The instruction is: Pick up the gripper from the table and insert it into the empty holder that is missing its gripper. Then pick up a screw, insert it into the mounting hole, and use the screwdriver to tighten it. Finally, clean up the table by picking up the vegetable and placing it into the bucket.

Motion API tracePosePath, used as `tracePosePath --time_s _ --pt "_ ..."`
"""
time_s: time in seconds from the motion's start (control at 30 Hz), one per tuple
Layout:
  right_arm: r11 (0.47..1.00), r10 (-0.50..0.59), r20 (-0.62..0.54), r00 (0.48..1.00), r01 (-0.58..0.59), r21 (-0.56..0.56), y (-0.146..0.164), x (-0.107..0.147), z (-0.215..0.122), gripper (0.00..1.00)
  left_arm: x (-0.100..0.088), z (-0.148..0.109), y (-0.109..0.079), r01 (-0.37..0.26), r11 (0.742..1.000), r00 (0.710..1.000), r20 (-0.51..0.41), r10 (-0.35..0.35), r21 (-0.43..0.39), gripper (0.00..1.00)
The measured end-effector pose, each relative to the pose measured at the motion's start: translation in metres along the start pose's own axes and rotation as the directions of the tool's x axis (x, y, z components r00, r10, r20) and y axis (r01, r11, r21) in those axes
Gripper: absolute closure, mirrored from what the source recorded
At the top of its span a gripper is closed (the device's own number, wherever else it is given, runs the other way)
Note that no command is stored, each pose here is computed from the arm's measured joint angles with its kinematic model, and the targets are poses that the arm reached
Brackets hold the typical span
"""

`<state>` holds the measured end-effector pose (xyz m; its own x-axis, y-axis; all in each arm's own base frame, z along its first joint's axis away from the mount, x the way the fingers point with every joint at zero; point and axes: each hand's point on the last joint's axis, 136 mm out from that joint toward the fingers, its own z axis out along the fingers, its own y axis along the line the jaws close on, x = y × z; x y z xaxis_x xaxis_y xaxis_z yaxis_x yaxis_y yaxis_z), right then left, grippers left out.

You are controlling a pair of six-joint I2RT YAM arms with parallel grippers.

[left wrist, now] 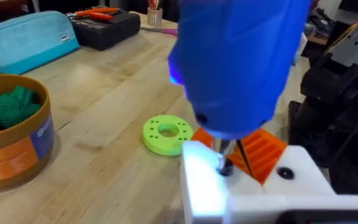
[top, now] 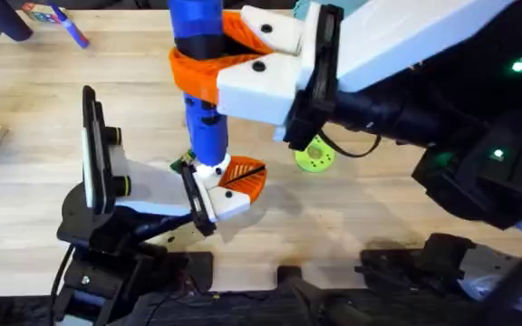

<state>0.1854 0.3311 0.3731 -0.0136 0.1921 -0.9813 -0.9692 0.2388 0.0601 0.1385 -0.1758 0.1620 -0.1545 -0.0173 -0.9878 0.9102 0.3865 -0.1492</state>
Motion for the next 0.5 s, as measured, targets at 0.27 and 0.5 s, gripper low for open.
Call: tracePosePath --time_s 0.27,0.5 --pt "1.000 0.005 -0.013 1.000 -0.005 0.002 0.0003 0.0023 -0.0012 0.939 0.0000 0.0000 0.0000 0.000 1.000 1.000 0.000 0.000 0.000 0.984" --pt "1.000 -0.009 0.001 1.000 0.009 -0.001 0.0026 -0.0039 -0.0041 0.939 0.0000 0.0000 0.0000 0.000 1.000 1.000 0.000 0.000 0.000 0.984"
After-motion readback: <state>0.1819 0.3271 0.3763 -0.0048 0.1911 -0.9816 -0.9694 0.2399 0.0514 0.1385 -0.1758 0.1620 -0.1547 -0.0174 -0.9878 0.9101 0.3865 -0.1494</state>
